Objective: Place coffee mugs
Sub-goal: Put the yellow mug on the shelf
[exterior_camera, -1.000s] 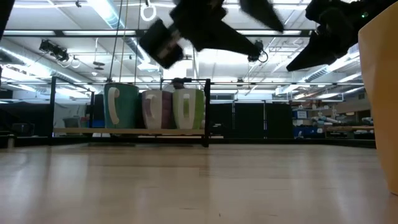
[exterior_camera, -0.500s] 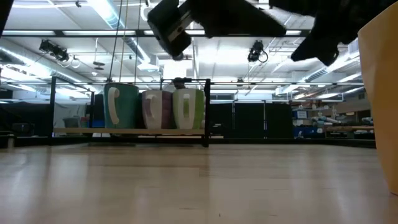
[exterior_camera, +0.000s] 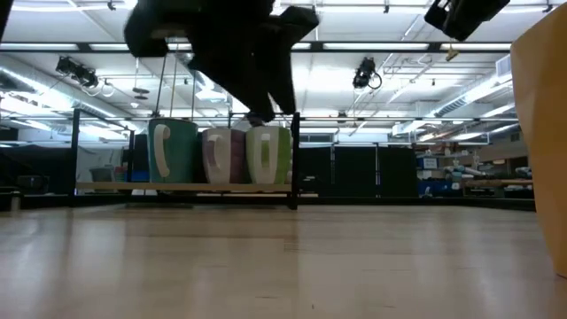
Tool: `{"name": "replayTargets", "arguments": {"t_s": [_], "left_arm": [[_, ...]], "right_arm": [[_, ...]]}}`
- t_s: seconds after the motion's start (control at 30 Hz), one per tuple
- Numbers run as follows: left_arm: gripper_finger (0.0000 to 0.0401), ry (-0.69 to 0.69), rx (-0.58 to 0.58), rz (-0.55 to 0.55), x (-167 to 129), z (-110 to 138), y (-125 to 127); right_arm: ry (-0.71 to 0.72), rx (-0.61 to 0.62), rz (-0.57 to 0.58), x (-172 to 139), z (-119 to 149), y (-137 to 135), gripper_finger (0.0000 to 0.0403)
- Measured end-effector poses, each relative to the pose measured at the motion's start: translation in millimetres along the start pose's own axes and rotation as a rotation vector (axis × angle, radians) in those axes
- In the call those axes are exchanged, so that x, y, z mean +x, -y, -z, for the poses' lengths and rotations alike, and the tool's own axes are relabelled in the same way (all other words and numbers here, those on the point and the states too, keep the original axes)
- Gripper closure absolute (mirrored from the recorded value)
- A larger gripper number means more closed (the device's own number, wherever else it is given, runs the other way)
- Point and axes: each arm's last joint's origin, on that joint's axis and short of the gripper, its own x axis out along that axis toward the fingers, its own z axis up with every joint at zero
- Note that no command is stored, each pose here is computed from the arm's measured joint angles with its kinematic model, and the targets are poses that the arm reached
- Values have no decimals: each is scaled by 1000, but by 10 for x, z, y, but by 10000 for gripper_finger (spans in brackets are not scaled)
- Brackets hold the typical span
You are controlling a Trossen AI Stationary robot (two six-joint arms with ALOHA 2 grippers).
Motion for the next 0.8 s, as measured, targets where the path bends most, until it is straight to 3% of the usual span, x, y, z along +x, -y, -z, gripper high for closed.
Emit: {"name": "replayTargets", "arguments": {"t_s": [0.1, 0.3, 0.47, 0.63, 0.8], "left_arm": [[261, -19, -106, 23, -90, 0, 91], [282, 115, -206, 16, -534, -97, 213], [300, 168, -299, 22, -786, -86, 224], [311, 217, -319, 55, -867, -160, 375], [322, 242, -292, 41, -707, -128, 677]], "right_arm": [[-69, -13, -12, 105, -65, -161, 315], [-189, -6, -65, 326, -155, -463, 262], [-253, -6, -70, 455, -154, -648, 244], [-284, -34, -72, 608, -130, -839, 243], [-338, -36, -7, 722, -65, -885, 243]]}}
